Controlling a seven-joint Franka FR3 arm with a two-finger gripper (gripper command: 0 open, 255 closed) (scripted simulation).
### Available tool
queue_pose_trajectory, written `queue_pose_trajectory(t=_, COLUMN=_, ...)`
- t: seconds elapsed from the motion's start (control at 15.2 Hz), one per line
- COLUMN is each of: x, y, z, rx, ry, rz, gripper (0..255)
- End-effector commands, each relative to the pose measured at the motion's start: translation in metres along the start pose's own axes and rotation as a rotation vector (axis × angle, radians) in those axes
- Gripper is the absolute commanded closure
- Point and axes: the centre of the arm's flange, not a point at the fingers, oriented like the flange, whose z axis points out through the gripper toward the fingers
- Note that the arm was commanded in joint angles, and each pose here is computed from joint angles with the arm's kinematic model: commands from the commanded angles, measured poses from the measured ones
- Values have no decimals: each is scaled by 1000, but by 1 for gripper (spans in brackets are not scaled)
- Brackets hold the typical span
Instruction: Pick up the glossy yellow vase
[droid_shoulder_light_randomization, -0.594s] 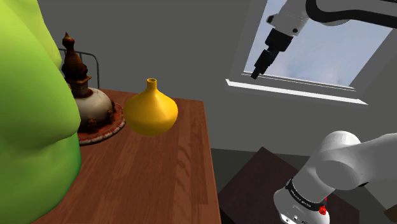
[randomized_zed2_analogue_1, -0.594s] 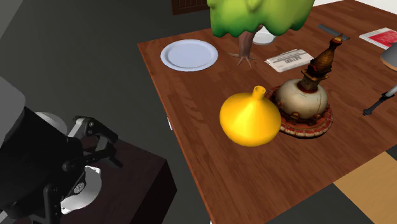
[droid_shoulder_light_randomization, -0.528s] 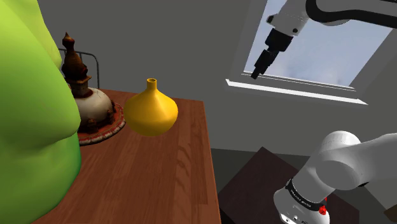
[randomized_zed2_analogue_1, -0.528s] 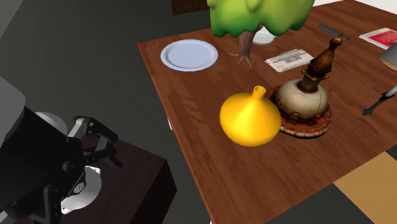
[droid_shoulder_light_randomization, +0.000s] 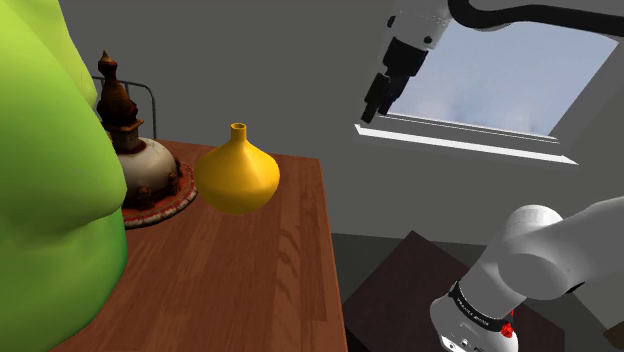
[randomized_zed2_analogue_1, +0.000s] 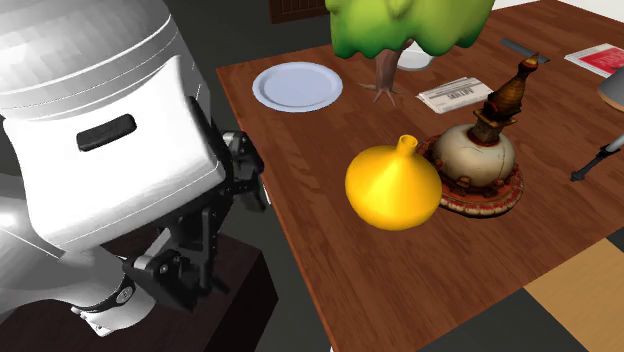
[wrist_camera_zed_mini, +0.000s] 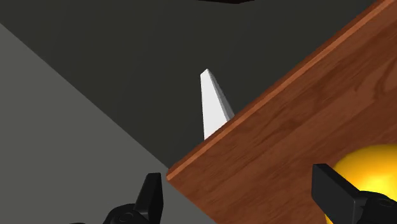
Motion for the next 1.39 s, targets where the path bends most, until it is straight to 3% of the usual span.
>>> queue_pose_trajectory(t=0.0, x=14, y=-22, z=5, rx=0, ry=-1, rz=0, gripper=0)
queue_pose_trajectory(t=1.32, x=157, y=-245, z=34, rx=-12, ry=-14, rz=-7, gripper=0)
